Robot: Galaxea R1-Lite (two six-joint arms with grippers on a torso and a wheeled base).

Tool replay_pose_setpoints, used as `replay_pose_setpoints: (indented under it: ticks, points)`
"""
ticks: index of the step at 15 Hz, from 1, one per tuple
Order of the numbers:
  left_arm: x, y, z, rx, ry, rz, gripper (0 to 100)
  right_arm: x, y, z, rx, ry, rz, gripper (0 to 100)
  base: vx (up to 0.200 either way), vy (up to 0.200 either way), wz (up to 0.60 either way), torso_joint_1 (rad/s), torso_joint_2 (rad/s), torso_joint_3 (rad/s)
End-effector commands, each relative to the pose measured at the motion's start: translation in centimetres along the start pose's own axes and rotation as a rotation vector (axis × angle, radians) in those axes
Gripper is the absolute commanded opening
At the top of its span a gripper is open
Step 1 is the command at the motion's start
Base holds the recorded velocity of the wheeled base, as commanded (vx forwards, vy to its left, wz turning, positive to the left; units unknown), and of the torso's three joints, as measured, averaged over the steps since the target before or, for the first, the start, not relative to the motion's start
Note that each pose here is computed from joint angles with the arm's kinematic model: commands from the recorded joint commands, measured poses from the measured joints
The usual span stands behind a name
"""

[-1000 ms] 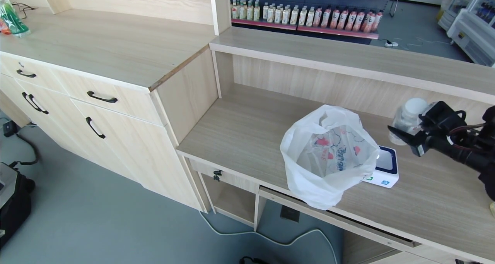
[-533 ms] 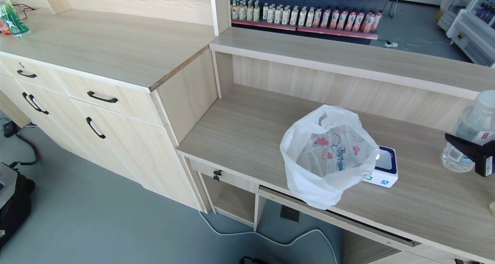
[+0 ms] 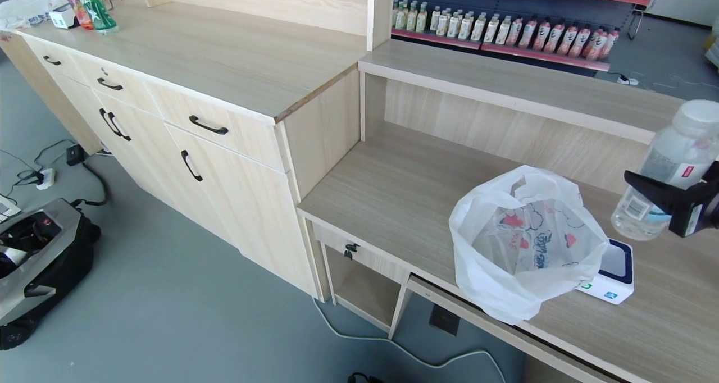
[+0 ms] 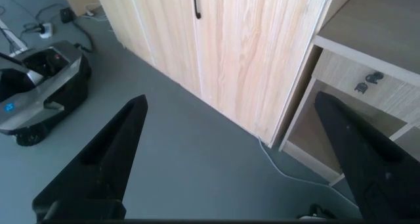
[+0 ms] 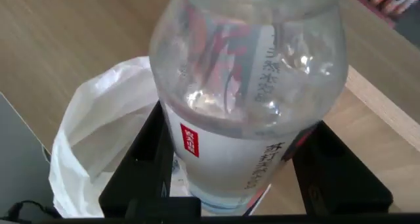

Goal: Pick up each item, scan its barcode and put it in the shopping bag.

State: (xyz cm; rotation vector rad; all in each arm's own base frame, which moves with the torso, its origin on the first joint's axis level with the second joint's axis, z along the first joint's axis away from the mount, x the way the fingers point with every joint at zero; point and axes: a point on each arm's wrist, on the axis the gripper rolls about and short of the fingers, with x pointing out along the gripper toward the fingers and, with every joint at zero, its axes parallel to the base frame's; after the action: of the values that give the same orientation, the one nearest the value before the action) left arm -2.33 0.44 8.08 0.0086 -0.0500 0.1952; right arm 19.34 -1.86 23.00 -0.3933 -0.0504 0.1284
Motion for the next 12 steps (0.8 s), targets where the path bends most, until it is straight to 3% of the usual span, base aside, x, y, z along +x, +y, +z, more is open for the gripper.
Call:
replay_pose_setpoints:
  ticks: [1, 4, 6, 12]
  points:
    - [0.0, 0.0, 0.0, 0.0, -0.001, 0.0, 100, 4.4, 1.7, -0.8, 0.089, 0.008, 0.104, 0, 0.0, 0.0, 0.0, 0.0, 0.0, 0.0]
    - [0.0, 0.0, 0.0, 0.0, -0.001, 0.0, 100, 9.4, 3.3, -6.7, 0.122, 0.074, 0.127, 0, 0.0, 0.0, 0.0, 0.0, 0.0, 0.0]
    - [0.0, 0.0, 0.0, 0.0, -0.001, 0.0, 100, 11.3, 3.8, -9.0, 0.126, 0.078, 0.125, 0, 0.0, 0.0, 0.0, 0.0, 0.0, 0.0]
    - [0.0, 0.0, 0.0, -0.001, -0.001, 0.0, 100, 15.4, 4.0, -13.3, 0.262, 0.127, 0.109, 0, 0.0, 0.0, 0.0, 0.0, 0.0, 0.0]
